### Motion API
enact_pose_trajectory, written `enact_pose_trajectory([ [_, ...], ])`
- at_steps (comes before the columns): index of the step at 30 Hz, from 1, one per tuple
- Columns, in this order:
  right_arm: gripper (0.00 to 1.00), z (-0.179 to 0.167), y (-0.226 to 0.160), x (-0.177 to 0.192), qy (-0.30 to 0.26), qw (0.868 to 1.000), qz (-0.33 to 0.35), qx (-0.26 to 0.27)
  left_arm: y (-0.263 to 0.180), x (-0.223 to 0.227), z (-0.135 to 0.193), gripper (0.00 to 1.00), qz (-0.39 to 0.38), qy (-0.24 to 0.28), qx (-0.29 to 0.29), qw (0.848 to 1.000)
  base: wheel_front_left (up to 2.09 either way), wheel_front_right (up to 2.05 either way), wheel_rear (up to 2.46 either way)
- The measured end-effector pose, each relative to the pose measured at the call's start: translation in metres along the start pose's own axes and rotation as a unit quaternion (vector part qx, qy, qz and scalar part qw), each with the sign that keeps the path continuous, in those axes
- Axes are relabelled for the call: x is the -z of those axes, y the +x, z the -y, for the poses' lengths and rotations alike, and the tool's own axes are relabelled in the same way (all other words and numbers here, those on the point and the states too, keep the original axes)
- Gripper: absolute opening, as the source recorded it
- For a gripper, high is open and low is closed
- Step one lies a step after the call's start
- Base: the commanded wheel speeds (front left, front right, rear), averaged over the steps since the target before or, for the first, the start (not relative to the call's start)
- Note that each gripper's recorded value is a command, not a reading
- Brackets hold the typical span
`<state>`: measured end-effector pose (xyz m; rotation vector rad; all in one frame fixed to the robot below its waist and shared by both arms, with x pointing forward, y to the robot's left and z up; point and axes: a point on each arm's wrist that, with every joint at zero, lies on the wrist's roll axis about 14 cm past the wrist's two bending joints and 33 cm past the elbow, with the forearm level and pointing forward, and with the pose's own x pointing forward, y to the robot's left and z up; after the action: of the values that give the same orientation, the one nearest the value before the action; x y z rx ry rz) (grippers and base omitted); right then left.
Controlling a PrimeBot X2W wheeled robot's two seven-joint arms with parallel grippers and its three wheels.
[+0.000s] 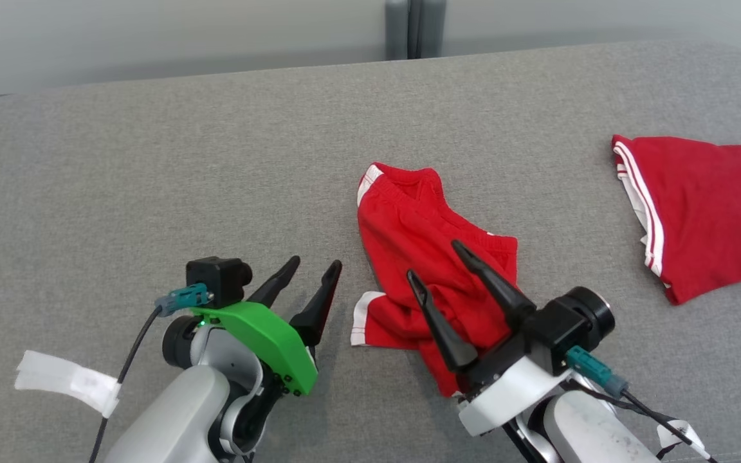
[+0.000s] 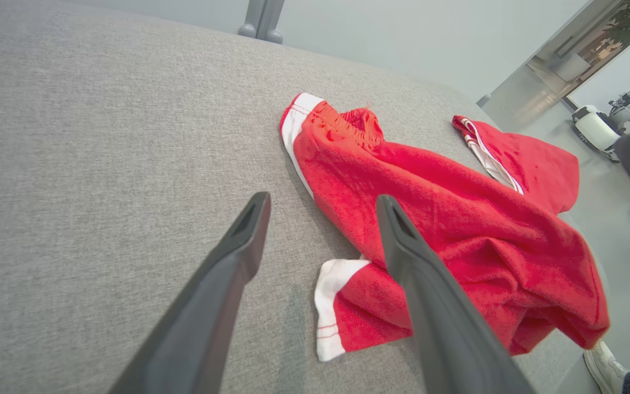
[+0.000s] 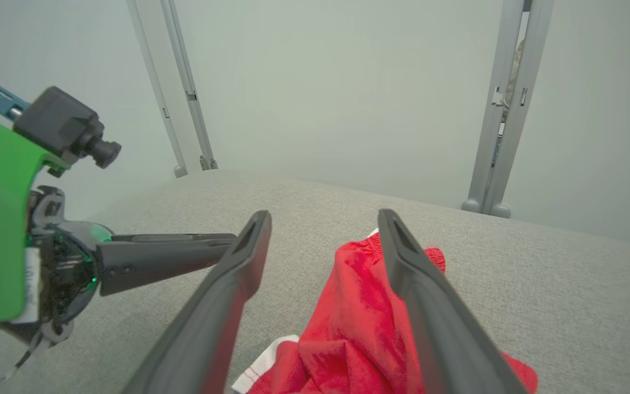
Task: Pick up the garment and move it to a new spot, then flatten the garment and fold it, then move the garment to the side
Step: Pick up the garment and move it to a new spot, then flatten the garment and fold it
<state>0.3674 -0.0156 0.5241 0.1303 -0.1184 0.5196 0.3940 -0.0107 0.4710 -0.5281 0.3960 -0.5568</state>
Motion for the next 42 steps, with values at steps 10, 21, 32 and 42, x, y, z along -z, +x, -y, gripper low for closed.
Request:
enact_pose_trajectory([
  [10,1.0,-0.067,-0.019,0.08,0.004,0.981,-0.151,-0.12,-0.052,-0.048,-0.062,1.0,0.121,0.013,-0.114,0.986,0.0,0.0,0.0],
  [21,1.0,-0.074,-0.013,0.121,-0.051,0.953,-0.252,-0.16,-0.097,-0.066,-0.08,1.0,0.187,0.0,-0.164,0.969,0.0,0.0,0.0],
  [32,0.69,-0.065,-0.017,0.155,-0.109,0.914,-0.35,-0.172,-0.119,-0.065,-0.097,1.0,0.204,-0.011,-0.201,0.958,0.0,0.0,0.0],
  [42,0.0,-0.057,-0.011,0.153,-0.115,0.913,-0.358,-0.161,-0.124,-0.066,-0.104,1.0,0.208,-0.01,-0.21,0.955,0.0,0.0,0.0],
])
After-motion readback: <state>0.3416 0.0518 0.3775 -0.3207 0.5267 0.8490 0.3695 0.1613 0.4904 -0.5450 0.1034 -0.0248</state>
